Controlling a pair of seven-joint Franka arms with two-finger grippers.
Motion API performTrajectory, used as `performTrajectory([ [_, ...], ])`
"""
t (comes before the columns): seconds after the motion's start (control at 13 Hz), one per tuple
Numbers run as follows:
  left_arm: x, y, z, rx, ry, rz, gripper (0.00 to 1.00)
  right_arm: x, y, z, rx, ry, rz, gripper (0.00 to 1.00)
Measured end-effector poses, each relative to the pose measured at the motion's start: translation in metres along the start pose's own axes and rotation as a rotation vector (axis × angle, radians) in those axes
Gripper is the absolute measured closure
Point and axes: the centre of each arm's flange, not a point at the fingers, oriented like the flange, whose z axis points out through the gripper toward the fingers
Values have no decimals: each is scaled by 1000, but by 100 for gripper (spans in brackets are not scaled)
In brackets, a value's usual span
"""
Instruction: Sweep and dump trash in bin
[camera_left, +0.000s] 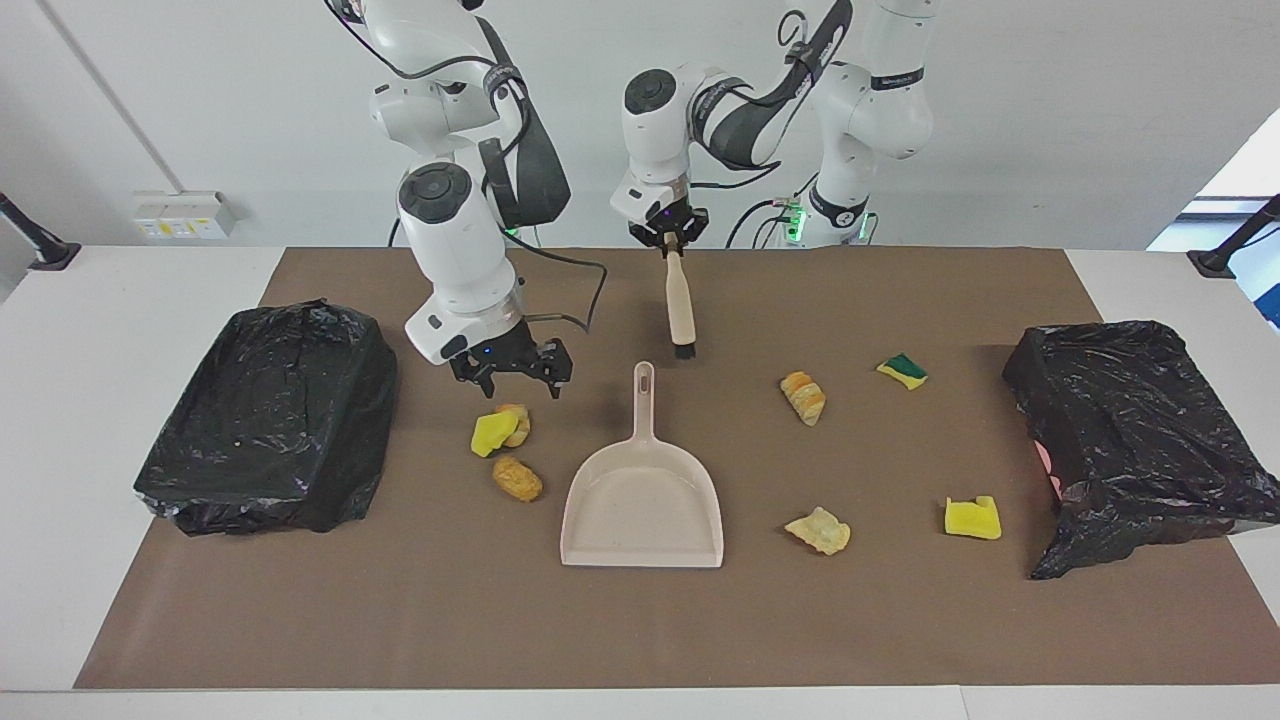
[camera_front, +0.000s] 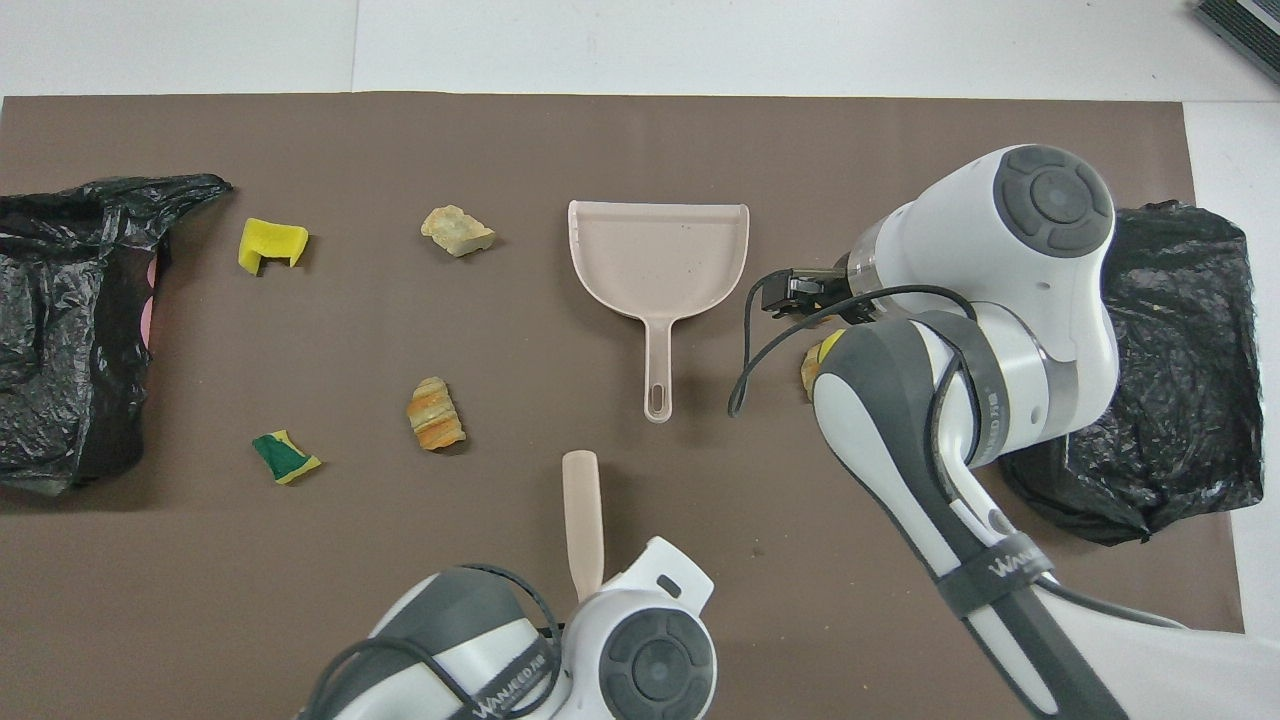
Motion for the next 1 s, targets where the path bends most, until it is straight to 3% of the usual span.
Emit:
performTrajectory([
  [0.23, 53, -61, -12, 42, -32, -133, 74, -10, -49, 19, -6, -16, 18, 0],
  [0.62, 106, -149, -3, 141, -86, -308, 74, -16, -84, 61, -32, -55, 35, 0],
  [1.0, 141, -242, 21, 220, -146, -475, 74, -44, -136, 89, -53, -43, -22, 0],
])
